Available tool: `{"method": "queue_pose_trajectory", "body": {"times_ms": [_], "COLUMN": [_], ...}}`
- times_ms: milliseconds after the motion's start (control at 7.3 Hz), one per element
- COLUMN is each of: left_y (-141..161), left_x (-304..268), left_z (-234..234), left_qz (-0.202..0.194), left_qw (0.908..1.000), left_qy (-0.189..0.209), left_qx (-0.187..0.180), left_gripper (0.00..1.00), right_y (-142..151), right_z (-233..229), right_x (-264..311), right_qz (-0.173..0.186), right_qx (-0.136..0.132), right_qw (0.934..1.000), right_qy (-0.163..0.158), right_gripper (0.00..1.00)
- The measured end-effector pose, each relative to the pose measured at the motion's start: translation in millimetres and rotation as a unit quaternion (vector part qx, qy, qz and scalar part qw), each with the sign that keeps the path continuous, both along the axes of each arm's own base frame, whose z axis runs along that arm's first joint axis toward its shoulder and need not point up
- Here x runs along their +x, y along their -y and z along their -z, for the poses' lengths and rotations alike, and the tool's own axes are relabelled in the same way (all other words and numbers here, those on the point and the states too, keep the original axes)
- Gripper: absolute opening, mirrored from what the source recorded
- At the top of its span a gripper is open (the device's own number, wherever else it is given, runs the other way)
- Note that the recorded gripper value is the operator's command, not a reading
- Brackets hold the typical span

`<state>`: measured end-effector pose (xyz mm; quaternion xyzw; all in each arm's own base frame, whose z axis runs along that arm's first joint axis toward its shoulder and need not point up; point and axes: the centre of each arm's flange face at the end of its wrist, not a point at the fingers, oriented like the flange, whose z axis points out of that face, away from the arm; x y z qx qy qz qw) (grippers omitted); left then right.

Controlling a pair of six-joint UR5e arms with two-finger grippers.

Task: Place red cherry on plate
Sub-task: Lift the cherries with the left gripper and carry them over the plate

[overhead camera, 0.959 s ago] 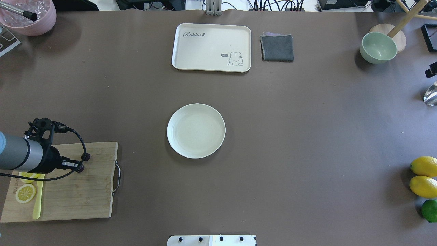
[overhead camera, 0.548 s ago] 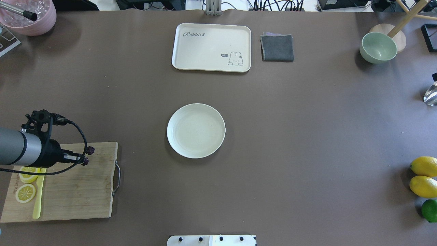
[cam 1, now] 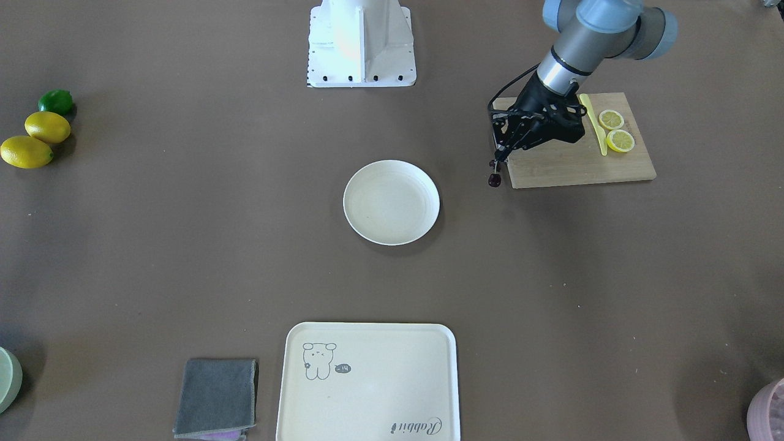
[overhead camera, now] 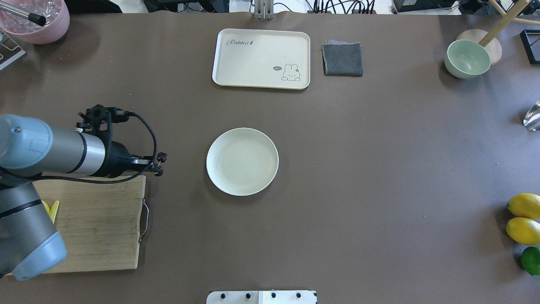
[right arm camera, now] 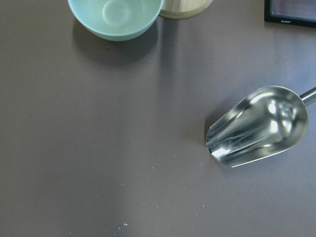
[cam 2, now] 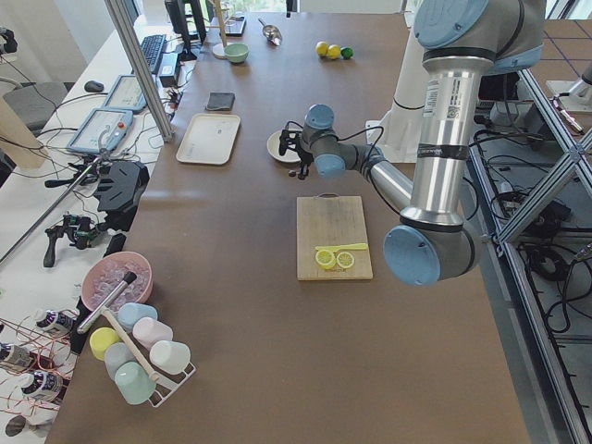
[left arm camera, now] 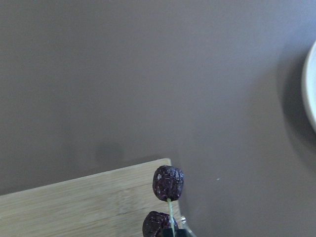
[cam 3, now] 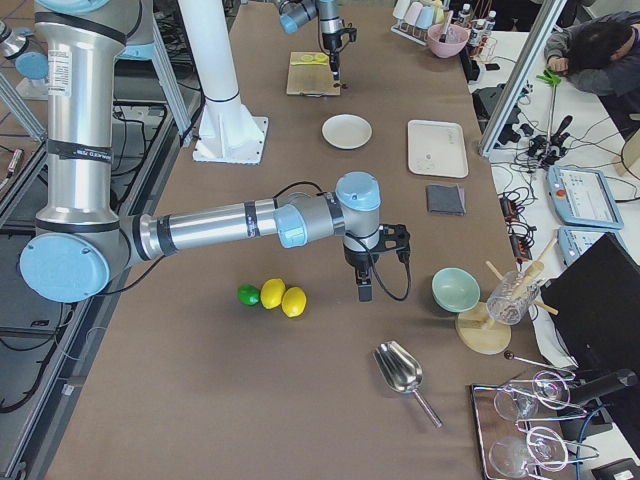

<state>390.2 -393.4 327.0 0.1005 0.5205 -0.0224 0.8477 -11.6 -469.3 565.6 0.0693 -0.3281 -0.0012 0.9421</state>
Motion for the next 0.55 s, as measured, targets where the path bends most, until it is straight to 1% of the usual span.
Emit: {"method": "queue_pose_trajectory", "body": {"times_ms": [274, 411, 548], "left_y": [29, 32, 26], "left_x": [51, 76, 102], "left_z": [46, 65, 82], "left_qz": [0.031, 0.043, 0.056], "left_qw": [0.9988, 0.9979, 0.9969], "left_qy": [-0.029, -0.038, -0.046], "left_qx": [-0.023, -0.029, -0.032], "left_gripper": [0.0, 0.0, 0.21], "right_y": [-7, -8, -9], "right_z": [-7, -9, -9], "right_x": [1, 1, 1], "right_qz": [0.0, 0.0, 0.0], "right_qx": [-0.009, -0.011, -0.012], "right_qw": [1.0, 0.9999, 0.9999], "right_qy": [0.002, 0.003, 0.003], "right_gripper": [1.0, 1.0, 1.0]}}
